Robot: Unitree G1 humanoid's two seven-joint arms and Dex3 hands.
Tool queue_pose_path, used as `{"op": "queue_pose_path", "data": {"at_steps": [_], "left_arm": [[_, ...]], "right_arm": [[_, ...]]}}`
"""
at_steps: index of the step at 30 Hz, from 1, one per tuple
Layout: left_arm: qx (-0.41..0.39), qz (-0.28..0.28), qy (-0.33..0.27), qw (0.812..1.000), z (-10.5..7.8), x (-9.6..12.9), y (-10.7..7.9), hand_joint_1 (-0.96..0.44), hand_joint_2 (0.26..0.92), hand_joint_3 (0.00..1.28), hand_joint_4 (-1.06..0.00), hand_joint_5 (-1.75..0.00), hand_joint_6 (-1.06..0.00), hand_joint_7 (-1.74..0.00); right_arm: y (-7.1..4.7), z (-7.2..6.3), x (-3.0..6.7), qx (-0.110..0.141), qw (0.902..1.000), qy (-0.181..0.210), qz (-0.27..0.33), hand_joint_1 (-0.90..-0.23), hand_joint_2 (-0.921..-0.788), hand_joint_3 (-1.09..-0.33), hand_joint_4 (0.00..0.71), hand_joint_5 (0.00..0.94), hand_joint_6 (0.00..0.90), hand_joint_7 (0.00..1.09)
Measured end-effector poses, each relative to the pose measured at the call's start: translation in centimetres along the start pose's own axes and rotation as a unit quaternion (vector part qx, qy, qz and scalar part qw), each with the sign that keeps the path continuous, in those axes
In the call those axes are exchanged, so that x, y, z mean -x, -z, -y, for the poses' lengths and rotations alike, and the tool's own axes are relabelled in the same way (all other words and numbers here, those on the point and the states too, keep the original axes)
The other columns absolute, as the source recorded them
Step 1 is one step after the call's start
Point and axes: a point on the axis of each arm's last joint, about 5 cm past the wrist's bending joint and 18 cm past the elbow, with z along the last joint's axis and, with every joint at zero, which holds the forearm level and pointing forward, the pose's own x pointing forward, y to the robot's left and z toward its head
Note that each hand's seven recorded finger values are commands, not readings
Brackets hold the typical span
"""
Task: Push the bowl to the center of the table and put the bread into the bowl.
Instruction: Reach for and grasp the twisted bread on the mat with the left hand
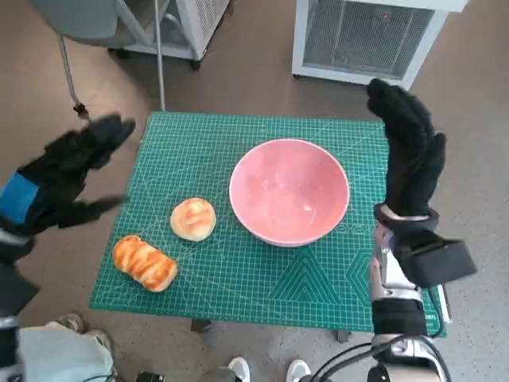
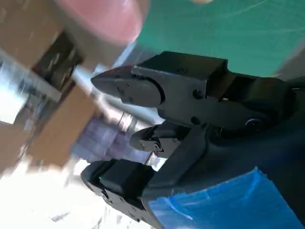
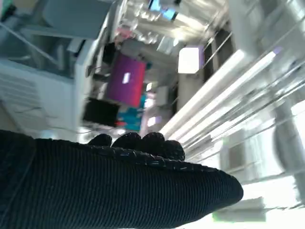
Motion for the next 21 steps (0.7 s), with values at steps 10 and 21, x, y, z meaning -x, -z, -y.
{"op": "queue_pose_path", "data": {"at_steps": [10, 21], "left_arm": [[-0.037, -0.055, 0.124, 0.99, -2.4, 0.5, -1.0, -0.14, 0.903, 0.02, -0.23, 0.0, -0.38, 0.0], [-0.108, -0.099, 0.234, 0.961, -1.1, 0.0, -2.1, -0.16, 0.895, 0.01, -0.22, 0.0, -0.36, 0.0]], "right_arm": [[-0.4, -0.4, 0.18, 0.008, 0.9998, -0.019, -0.004, -0.487, -0.921, -0.847, 0.316, 0.014, -0.001, 0.67], [-0.4, -0.5, 0.16, 0.009, 0.9997, -0.018, -0.014, -0.494, -0.921, -0.847, 0.315, 0.014, -0.001, 0.68]]}}
